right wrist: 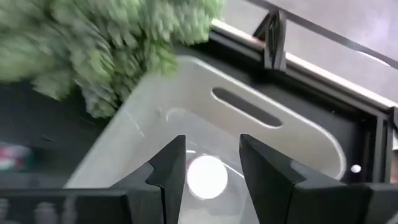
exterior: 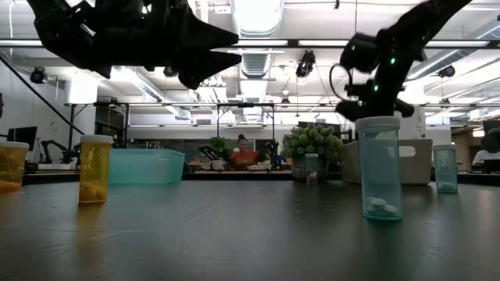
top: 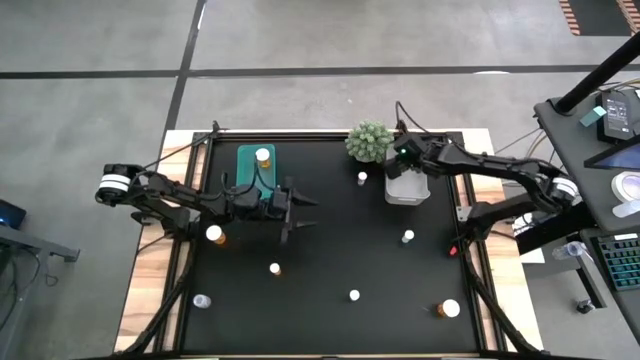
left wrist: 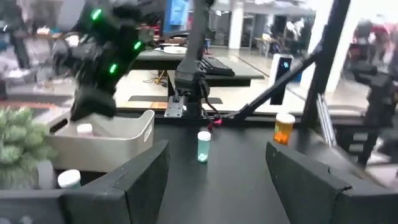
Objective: Pick and place medicine bottles into bin by pill shape (circle, oval)
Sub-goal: Put the left orange capsule bottle into the green bin
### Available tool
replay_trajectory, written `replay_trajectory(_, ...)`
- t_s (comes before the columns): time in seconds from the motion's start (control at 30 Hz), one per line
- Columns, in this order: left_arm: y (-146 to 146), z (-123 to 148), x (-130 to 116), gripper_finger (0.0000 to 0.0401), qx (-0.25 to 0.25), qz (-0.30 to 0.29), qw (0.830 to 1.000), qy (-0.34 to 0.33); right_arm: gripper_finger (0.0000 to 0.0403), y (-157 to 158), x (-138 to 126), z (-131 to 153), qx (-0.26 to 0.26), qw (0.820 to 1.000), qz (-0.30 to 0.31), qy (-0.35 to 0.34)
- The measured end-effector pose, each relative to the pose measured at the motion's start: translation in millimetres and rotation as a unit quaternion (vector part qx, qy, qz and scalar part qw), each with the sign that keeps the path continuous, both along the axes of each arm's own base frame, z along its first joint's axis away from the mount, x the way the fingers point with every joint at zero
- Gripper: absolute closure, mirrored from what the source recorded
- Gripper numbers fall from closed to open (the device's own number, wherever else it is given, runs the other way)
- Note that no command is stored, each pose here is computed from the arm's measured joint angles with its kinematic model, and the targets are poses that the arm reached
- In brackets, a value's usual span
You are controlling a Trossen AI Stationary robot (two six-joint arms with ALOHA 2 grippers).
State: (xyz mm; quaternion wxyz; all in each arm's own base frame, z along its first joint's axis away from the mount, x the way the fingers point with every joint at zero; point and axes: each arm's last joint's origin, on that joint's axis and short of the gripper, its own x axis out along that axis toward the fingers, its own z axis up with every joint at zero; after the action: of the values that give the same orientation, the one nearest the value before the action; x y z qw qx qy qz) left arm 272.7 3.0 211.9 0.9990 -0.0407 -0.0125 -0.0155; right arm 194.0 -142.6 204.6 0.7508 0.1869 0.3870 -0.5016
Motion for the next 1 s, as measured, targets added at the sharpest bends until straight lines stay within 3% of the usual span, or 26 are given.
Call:
replay_trajectory(0.27,-17,0,3,0.0151,-0.13,0.028,0.991,0.02,0.0261,34,-8,46,-0.048,0.992,0.059,-0.097)
replay_trajectory(0.5,-35,8,20,0.0153,-0.227,0.068,0.95,0.204,0.0278,73,1,68,-0.127,0.953,0.176,-0.212)
replay_trajectory(0.7,-57,45,17,0.0153,-0.255,0.098,0.885,0.377,0.0292,98,10,75,-0.191,0.907,0.269,-0.26)
replay_trajectory(0.8,-65,66,5,0.0153,-0.281,0.096,0.831,0.471,0.0298,104,13,78,-0.216,0.892,0.294,-0.267)
replay_trajectory(0.93,-78,87,-15,0.0153,-0.327,0.135,0.758,0.549,0.0307,107,13,79,-0.222,0.889,0.305,-0.259)
replay_trajectory(1.0,-88,93,-23,0.0153,-0.34,0.148,0.733,0.571,0.0311,106,14,78,-0.224,0.889,0.307,-0.255)
